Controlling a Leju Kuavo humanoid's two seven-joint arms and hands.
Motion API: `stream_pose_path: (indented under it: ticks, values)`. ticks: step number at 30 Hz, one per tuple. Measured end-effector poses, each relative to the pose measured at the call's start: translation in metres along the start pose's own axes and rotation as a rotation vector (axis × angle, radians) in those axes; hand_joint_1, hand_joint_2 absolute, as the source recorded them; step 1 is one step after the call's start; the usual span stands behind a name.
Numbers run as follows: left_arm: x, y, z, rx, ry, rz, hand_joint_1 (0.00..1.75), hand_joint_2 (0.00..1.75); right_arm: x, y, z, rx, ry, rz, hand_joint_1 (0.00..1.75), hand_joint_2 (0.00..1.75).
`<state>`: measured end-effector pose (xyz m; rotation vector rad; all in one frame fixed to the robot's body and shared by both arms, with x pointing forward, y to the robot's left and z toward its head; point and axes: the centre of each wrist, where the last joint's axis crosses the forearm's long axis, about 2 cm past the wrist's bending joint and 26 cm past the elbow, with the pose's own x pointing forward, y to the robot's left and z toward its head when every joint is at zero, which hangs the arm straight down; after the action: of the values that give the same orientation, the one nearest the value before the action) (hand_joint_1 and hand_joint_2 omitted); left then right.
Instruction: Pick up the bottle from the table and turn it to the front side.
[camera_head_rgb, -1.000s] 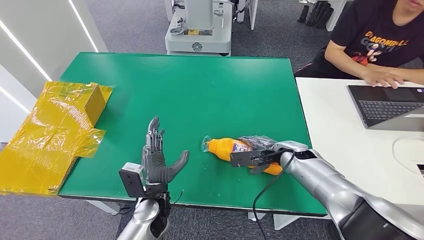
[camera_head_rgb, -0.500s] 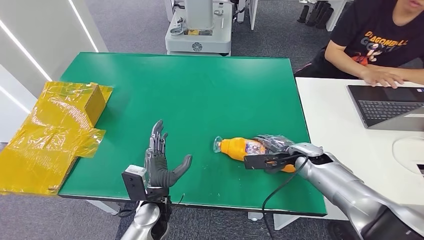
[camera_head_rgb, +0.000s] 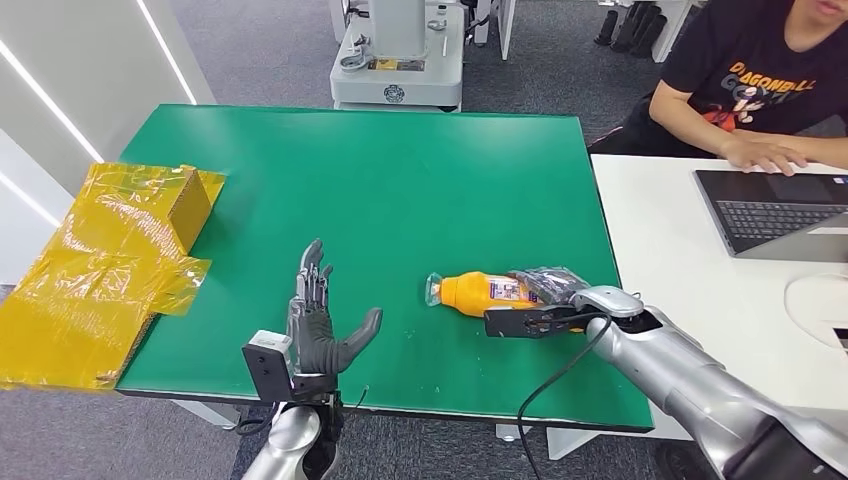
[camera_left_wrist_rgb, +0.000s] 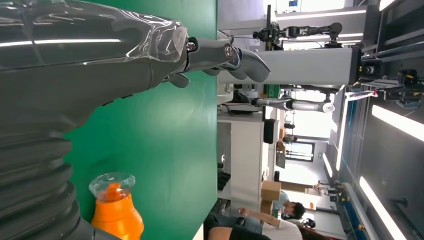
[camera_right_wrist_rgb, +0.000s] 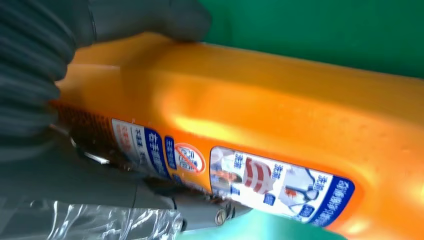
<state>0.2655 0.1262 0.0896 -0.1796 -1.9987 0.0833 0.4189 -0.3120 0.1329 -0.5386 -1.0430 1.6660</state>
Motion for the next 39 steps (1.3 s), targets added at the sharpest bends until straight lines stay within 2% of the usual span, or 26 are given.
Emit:
stream_pose_path:
  ticks: [11,15,29,34,39]
  values:
    - [0.000,0.001,-0.001,0.040,-0.004,0.009,0.00,1.75,0.009,-0.001,-0.005,-0.056,-0.017,-0.041,1.75,1.75]
    - [0.000,0.001,-0.001,0.048,-0.002,0.010,0.00,1.75,0.014,0.004,-0.007,-0.118,-0.034,-0.061,1.75,1.75]
    - [0.003,0.001,-0.013,0.064,-0.018,0.026,0.00,1.75,0.050,0.014,-0.011,-0.692,-0.188,-0.285,1.75,1.75]
    - [0.003,0.002,-0.018,0.065,-0.017,0.054,0.00,1.75,0.063,0.024,-0.007,-0.872,-0.303,-0.335,1.75,1.75]
    - [0.002,0.003,-0.024,0.043,-0.019,0.071,0.00,1.75,0.088,0.022,-0.009,-0.994,-0.453,-0.372,1.75,1.75]
